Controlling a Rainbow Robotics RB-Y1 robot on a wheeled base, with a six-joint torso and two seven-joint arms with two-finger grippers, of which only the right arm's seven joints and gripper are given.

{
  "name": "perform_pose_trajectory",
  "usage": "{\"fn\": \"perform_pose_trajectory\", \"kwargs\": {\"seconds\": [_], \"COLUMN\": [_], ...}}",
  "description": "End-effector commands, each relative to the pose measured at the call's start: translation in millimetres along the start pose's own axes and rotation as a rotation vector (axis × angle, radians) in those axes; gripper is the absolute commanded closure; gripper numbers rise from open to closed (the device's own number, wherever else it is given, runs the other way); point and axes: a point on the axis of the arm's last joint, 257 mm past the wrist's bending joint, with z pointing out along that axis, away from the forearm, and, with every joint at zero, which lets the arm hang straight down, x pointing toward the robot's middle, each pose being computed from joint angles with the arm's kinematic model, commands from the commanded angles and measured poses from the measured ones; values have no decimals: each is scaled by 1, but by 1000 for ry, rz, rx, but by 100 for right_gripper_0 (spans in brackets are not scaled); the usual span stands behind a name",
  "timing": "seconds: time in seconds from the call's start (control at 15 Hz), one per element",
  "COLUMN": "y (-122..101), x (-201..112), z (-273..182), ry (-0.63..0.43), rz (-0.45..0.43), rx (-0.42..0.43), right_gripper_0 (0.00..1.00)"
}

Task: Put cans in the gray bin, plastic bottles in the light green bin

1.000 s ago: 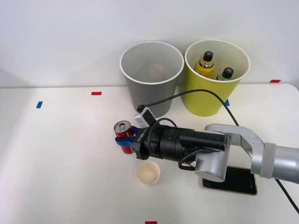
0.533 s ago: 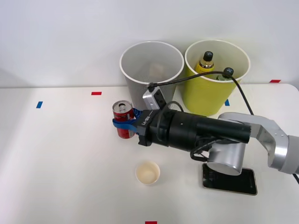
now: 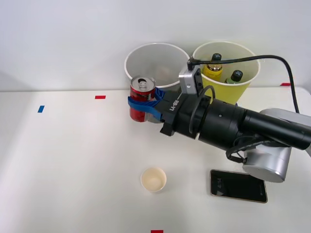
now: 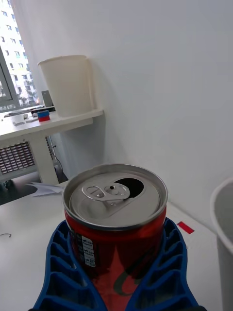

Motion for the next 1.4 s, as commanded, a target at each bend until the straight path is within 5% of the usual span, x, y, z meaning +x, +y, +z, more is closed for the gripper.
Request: {"fn": "perform_pose_trajectory", "kwargs": {"seconds": [0.07, 0.27, 0.73, 1.4], "y": [-19, -52, -126, -170], "x": [-34, -63, -75, -56], "z": [-2, -3, 17, 50], "ry": [-61, -114, -134, -82], "rz": [-23, -30, -63, -78], "rx": [32, 92, 215, 285], "right_gripper_0": [100, 100, 100, 100]}}
